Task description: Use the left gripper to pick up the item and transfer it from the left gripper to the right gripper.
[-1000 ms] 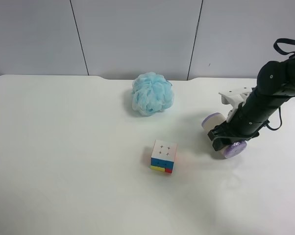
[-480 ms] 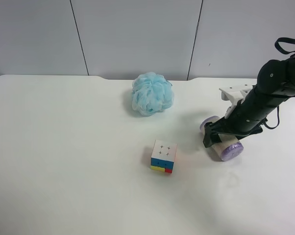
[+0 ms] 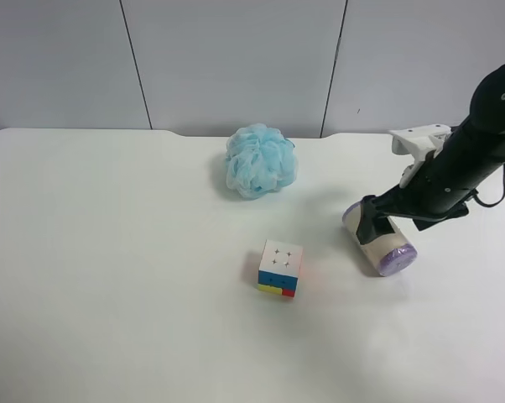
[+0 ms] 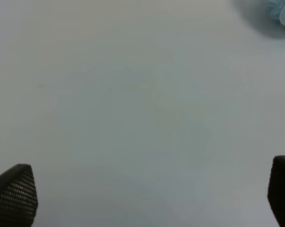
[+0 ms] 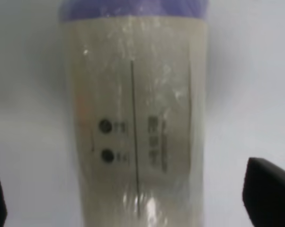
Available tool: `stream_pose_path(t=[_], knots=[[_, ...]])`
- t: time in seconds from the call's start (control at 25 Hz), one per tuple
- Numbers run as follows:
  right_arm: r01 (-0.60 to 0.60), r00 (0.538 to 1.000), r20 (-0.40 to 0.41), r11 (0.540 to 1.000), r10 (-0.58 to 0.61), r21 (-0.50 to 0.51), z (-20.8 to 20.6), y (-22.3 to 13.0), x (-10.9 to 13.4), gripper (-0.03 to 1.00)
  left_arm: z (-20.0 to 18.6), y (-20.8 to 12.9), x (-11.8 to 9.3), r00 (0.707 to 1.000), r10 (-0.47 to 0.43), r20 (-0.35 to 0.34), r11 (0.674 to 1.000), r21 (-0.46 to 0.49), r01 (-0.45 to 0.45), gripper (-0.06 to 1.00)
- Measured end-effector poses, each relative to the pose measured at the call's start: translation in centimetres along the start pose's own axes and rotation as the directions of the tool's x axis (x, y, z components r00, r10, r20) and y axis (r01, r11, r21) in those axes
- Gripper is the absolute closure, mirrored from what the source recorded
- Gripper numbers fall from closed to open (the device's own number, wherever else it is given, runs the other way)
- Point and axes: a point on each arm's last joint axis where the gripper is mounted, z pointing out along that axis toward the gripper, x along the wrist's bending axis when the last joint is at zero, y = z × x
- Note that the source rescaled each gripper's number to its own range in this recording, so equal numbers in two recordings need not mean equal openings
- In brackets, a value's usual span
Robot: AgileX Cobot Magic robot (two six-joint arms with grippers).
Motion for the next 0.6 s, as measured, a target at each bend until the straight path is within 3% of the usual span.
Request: stream_pose_path(t=[0.6], knots=[[0.037, 0.998, -0.041, 0.99, -0.043, -0.137, -14.2, -5.6, 3.1, -0.03, 0.0, 0.0, 0.0, 1.0, 0.0, 0.0, 1.0, 0.0, 0.0, -0.05]])
